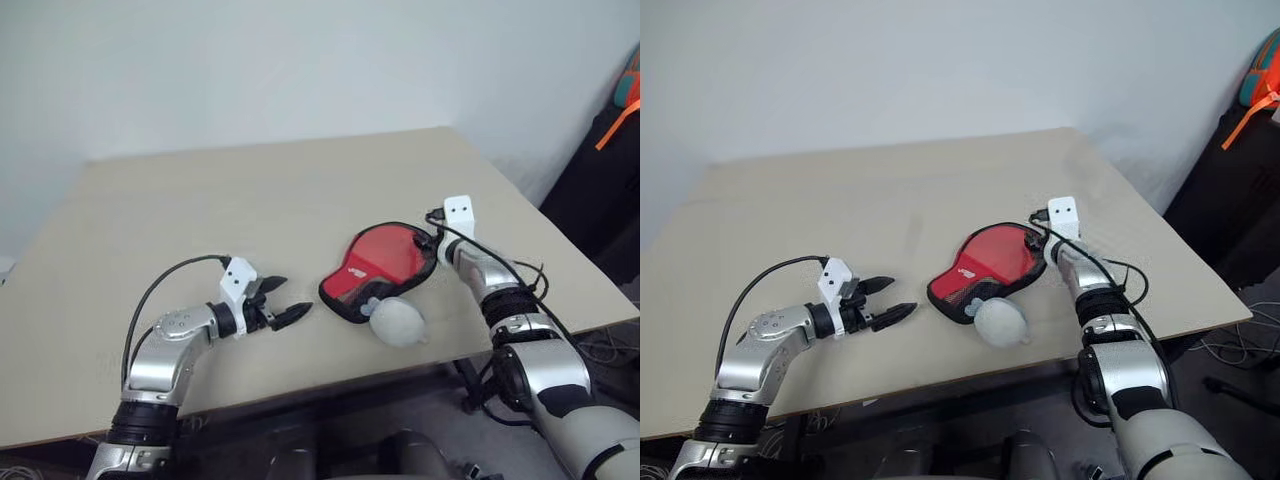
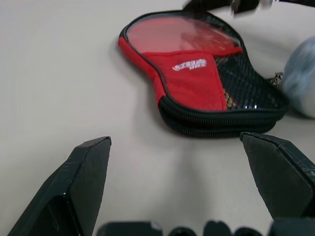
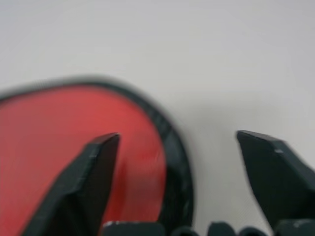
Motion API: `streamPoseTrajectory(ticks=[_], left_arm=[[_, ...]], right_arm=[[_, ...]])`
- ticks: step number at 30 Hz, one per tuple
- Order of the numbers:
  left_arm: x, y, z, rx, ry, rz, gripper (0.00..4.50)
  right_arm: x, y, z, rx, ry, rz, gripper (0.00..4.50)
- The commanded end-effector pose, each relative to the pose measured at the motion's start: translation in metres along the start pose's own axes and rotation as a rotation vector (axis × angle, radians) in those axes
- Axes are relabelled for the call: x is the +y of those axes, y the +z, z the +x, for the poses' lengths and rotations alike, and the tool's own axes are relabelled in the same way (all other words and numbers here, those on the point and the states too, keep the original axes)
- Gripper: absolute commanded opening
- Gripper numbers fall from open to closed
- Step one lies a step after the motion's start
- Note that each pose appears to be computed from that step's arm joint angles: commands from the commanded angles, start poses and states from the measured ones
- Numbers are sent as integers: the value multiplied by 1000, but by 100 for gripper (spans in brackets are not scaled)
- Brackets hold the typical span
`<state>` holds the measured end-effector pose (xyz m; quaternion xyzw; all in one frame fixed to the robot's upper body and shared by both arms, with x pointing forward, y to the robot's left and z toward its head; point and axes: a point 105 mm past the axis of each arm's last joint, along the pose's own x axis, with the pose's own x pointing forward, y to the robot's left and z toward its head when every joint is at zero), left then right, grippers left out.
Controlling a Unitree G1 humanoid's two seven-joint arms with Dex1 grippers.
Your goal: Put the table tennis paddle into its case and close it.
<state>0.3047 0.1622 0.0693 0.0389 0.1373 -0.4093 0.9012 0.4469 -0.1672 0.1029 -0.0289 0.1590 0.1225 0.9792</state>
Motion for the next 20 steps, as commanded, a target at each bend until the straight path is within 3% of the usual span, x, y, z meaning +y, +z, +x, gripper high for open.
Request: streamPoseTrajectory(ticks=[1, 4, 9, 16, 20], left_arm=[[7, 22, -14, -53, 32, 82, 450], [9, 24, -31, -53, 41, 97, 450], [17, 27, -61, -53, 83, 117, 450], [30, 26, -76, -38, 127, 122, 450], [10, 13, -67, -21, 94, 75, 450]], right_arm=[[7, 40, -25, -105, 169, 30, 446], [26, 52, -62, -147, 409, 45, 446], [49, 30, -122, -60, 734, -10, 446], [62, 16, -137, 9, 807, -75, 446], [79, 6, -133, 7, 845, -40, 446]])
